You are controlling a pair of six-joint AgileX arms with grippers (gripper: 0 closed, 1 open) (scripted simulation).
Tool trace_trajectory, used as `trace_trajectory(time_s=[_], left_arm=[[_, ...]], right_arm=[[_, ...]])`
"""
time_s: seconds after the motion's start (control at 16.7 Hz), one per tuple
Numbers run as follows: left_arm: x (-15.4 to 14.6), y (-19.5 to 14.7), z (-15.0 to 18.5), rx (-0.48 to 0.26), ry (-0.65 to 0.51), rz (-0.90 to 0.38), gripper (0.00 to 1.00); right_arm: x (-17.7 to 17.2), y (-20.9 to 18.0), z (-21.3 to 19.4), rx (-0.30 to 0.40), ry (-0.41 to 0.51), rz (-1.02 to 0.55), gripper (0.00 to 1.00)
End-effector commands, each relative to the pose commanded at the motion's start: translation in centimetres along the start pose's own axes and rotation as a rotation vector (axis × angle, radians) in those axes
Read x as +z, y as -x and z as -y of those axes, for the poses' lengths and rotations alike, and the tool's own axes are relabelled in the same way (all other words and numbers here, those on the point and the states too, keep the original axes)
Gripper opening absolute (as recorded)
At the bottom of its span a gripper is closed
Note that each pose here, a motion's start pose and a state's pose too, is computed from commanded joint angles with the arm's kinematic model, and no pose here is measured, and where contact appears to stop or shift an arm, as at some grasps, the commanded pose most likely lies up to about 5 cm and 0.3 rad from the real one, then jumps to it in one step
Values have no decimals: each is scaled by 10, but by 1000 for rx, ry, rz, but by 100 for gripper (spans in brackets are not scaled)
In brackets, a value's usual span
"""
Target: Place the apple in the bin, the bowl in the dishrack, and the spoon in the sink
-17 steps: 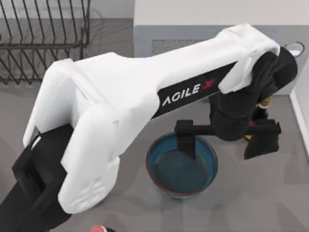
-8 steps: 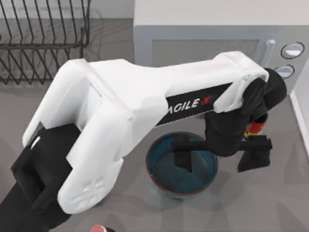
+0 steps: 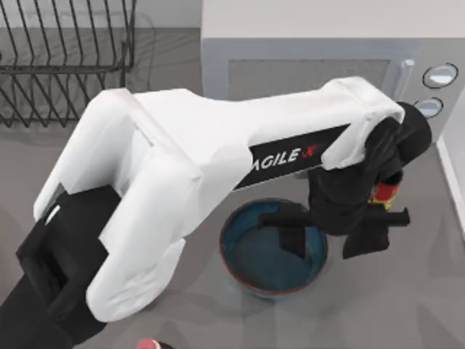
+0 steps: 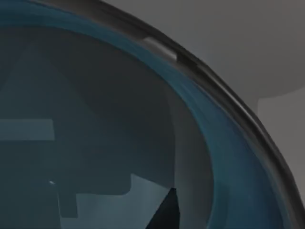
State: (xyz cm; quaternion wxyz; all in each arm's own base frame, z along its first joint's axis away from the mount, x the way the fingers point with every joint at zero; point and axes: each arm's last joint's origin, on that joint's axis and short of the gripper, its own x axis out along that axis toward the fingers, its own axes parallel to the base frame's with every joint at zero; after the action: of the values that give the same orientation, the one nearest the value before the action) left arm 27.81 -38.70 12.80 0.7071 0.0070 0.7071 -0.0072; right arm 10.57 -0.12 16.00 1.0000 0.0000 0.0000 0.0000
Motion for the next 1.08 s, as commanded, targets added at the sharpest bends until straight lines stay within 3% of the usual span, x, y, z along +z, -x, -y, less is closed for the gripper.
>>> trace_trajectory(time_s=[0.3,0.9,1.08], left_arm=[[0,0,0,0,0,0,2],[0,2,0,-1,0,1,0],[2,16,2,6,3,-2,0]], right_arm=[[0,0,0,0,0,0,100],[0,0,0,0,0,0,100],[0,0,0,0,0,0,100]])
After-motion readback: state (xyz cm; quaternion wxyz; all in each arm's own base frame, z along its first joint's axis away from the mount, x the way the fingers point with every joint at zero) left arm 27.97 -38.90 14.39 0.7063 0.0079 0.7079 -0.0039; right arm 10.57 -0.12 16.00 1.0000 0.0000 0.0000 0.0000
